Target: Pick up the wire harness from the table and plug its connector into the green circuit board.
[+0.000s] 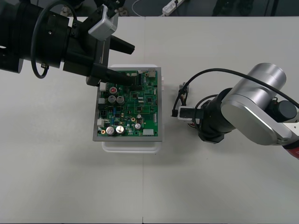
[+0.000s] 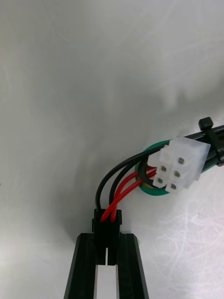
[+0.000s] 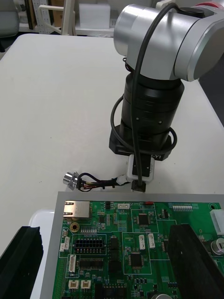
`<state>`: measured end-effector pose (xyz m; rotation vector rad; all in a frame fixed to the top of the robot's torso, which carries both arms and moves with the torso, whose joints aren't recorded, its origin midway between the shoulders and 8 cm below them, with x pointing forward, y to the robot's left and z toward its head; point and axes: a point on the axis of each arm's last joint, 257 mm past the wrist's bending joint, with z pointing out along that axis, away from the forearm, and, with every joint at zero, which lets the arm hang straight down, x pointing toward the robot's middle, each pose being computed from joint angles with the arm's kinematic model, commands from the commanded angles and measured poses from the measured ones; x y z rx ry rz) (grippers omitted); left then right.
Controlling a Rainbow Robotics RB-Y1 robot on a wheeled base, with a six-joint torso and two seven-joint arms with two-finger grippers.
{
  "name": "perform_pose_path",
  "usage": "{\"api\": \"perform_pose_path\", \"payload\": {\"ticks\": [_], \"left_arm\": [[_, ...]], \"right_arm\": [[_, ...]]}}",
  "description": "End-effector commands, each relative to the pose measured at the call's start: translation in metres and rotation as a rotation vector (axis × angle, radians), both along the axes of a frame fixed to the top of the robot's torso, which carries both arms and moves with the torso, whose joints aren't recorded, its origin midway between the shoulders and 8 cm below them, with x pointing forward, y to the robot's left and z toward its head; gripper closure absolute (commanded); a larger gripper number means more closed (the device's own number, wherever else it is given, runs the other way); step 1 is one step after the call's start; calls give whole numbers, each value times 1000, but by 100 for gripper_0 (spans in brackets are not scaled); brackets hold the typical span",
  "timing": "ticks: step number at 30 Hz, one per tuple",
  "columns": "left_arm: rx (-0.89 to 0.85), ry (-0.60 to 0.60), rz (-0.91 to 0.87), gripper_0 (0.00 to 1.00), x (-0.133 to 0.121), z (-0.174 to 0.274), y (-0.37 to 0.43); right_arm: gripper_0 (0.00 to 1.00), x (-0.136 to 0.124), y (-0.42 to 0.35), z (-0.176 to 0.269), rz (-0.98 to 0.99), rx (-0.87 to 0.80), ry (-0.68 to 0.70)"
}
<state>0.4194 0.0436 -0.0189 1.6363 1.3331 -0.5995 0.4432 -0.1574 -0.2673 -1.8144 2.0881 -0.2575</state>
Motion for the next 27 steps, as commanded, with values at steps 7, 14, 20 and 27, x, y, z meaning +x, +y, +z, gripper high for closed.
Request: {"api": "perform_pose_path", "payload": {"ticks": [7, 14, 20, 27], "left_arm": [[-46, -27, -4, 22, -3, 28, -21], [-46, -27, -4, 22, -3, 28, -21], [-57, 60, -11, 23, -11, 8, -26], [-61, 73, -5, 22, -11, 9, -25]], "right_arm": [[100, 21, -30, 34, -60, 8, -52], [100, 24, -35, 46, -52, 10, -73], [100, 23, -38, 55, -36, 6, -89], [100, 22, -30, 65, -12, 21, -102]]}}
